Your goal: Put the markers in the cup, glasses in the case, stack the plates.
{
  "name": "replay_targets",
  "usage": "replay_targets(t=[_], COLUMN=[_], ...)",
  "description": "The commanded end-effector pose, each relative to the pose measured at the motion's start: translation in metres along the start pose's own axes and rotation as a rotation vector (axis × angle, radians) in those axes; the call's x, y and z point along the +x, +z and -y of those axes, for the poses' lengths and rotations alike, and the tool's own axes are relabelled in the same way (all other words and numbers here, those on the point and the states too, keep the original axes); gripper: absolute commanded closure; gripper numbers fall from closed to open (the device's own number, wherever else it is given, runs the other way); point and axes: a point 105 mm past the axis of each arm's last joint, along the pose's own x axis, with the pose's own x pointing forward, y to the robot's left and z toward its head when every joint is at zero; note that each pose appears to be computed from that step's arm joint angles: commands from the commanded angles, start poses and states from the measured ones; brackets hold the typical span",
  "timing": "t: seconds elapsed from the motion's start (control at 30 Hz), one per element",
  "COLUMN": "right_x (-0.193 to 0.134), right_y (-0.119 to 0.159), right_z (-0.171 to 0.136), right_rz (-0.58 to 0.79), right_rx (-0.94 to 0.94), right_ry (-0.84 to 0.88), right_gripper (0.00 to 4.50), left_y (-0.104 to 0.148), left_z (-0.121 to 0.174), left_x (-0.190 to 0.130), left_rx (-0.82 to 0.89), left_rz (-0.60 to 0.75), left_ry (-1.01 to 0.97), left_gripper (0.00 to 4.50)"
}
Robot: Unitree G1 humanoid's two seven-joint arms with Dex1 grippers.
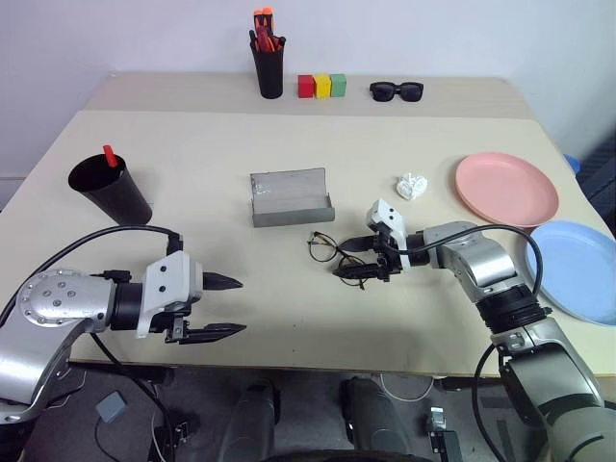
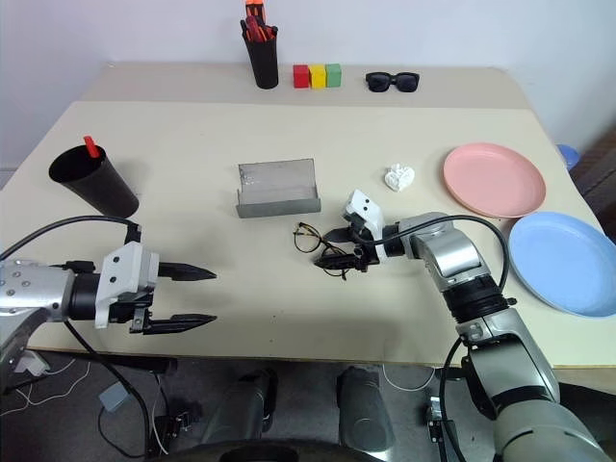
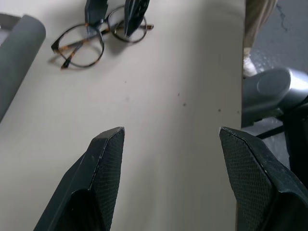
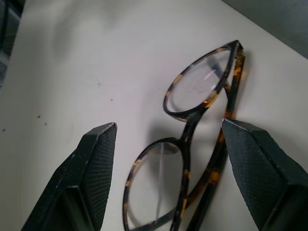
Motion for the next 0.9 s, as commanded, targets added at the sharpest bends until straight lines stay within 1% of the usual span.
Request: replay_targets(t=[0.03, 0.27, 0.6, 0.9], right_x=[0.001, 0.001, 0.003, 0.007], right_y=[0.014, 0.018, 0.026, 0.025], right_z=[-0.004, -0.013, -0.013, -0.017], right_rz=[0.013, -0.003, 0.001, -0.005], right_rx=[-0.052, -0.068, -0.087, -0.095], right_ry=[0.03, 0.067, 0.069, 0.087], right_gripper=[0.96, 0.96, 0.96, 0.96], left_y=[0.002, -0.008, -0.009, -0.009], left_z=[0.002, 0.005, 0.005, 0.006], left_x=[-0.002, 0.002, 0.007, 0.01], left_rx=[0.041, 0.032, 0.036, 0.032], left_rz=[-0.01, -0.03, -0.028, -0.032], left_ry=[0.007, 0.005, -0.002, -0.002], left_gripper=[1.32, 1.32, 1.32, 1.32])
